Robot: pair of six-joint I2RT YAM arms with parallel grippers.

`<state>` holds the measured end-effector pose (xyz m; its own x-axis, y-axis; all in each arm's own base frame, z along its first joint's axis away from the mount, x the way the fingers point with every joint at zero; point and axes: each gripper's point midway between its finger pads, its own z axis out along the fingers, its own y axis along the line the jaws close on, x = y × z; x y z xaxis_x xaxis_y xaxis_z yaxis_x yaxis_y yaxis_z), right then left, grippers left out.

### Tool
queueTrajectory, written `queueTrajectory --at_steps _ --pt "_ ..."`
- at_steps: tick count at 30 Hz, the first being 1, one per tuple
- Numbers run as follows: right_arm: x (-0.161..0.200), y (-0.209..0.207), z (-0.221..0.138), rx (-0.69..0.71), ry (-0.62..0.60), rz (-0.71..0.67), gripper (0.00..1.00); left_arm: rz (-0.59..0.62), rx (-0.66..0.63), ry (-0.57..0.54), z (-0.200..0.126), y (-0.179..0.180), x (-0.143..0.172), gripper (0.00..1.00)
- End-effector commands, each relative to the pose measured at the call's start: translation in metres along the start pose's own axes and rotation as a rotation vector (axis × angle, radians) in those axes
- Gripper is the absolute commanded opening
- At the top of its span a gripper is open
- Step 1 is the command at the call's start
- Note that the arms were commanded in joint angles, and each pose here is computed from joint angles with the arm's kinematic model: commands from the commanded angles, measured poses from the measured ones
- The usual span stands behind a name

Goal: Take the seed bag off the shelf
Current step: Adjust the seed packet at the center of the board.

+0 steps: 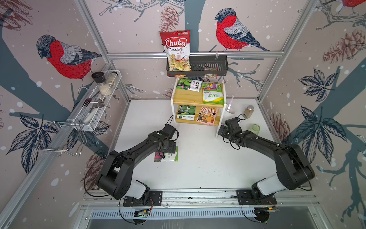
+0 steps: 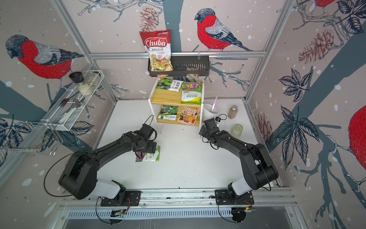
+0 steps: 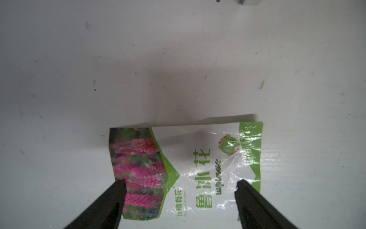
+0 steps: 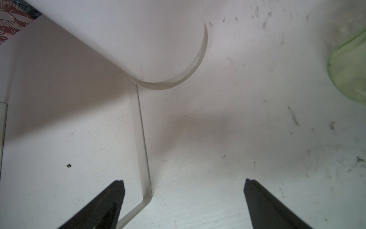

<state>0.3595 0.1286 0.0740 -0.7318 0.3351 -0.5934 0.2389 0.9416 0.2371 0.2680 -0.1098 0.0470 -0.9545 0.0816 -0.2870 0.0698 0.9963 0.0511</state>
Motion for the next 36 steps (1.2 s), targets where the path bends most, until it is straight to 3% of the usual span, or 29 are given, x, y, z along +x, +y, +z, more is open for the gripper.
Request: queueTrajectory --at_steps 1,11,16,19,23,29,34,36 --pt "-0.002 0.007 -0.001 -0.022 0.000 -0.020 1.00 -0.028 0.001 -0.039 0.011 -0.001 -0.009 0.90" --pt "-0.003 0.001 -0.007 -0.007 -0.012 -0.044 1.00 -0.198 0.059 0.032 0.052 -0.004 0.037 0.88" --pt "-0.004 -0.003 -0.008 0.005 -0.024 -0.048 1.00 -0.431 0.115 0.089 0.059 -0.006 0.057 0.83" --pt "-0.004 -0.005 -0.008 0.004 -0.025 -0.041 1.00 -0.647 0.158 0.138 0.060 -0.010 0.071 0.80" --pt "-0.006 -0.007 -0.009 0.005 -0.029 -0.037 1.00 -0.797 0.188 0.192 0.061 -0.018 0.077 0.79" --pt "-0.006 -0.010 -0.009 0.001 -0.033 -0.029 1.00 -0.770 0.143 0.198 0.046 -0.014 0.069 0.76" --pt "-0.007 -0.012 -0.010 -0.009 -0.038 -0.014 1.00 -0.677 0.101 0.208 0.024 -0.005 0.075 0.76" --pt "-0.008 -0.013 -0.009 -0.012 -0.038 -0.008 1.00 -0.618 0.071 0.167 0.005 0.000 0.063 0.78"
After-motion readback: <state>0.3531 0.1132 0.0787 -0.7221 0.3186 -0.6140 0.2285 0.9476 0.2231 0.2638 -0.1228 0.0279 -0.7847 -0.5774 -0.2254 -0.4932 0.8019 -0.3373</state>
